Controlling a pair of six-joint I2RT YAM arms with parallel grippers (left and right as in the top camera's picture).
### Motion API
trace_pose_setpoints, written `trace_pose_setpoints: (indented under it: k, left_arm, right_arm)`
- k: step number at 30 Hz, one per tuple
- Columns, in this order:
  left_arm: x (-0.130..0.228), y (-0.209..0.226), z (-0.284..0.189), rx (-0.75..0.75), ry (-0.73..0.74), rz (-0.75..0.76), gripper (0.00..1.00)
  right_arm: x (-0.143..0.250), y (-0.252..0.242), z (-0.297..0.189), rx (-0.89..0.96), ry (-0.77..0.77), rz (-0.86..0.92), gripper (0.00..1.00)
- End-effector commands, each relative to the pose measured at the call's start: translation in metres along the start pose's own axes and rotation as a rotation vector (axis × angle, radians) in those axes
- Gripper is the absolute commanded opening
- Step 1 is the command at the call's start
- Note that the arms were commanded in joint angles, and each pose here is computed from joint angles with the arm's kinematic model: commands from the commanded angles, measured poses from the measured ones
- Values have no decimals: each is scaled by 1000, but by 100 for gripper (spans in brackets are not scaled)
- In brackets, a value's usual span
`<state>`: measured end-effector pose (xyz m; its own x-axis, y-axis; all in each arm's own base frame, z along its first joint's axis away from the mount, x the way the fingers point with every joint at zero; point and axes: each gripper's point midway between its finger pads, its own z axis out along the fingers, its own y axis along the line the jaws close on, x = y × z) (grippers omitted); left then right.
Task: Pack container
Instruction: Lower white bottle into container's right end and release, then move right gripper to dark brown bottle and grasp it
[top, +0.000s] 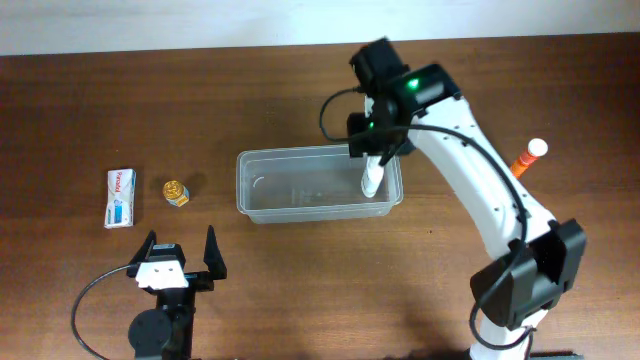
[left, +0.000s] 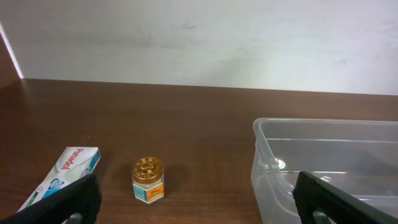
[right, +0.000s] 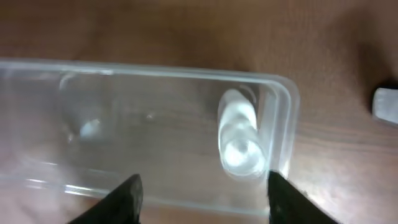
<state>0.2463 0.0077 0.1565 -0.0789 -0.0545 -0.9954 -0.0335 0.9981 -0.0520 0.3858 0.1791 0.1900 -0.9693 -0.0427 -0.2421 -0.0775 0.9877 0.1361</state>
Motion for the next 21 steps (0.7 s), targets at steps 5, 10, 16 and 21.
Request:
trace_pose_setpoints:
  k: [5,10,16,21]
  left_arm:
    - [1,2,0,-10,0,12,99]
    - [1,2,0,-10,0,12,99]
    - [1,2,0,-10,0,12,99]
    - [1,2,0,-10,0,11,99]
  right_arm:
    - [-26,-58,-64,64,-85,22,79]
    - [-30,-117,-69,107,-70,98,82]
    - [-30,-170,-48,144,-6,165,82]
    - [-26,-191,-9,145,99,183,82]
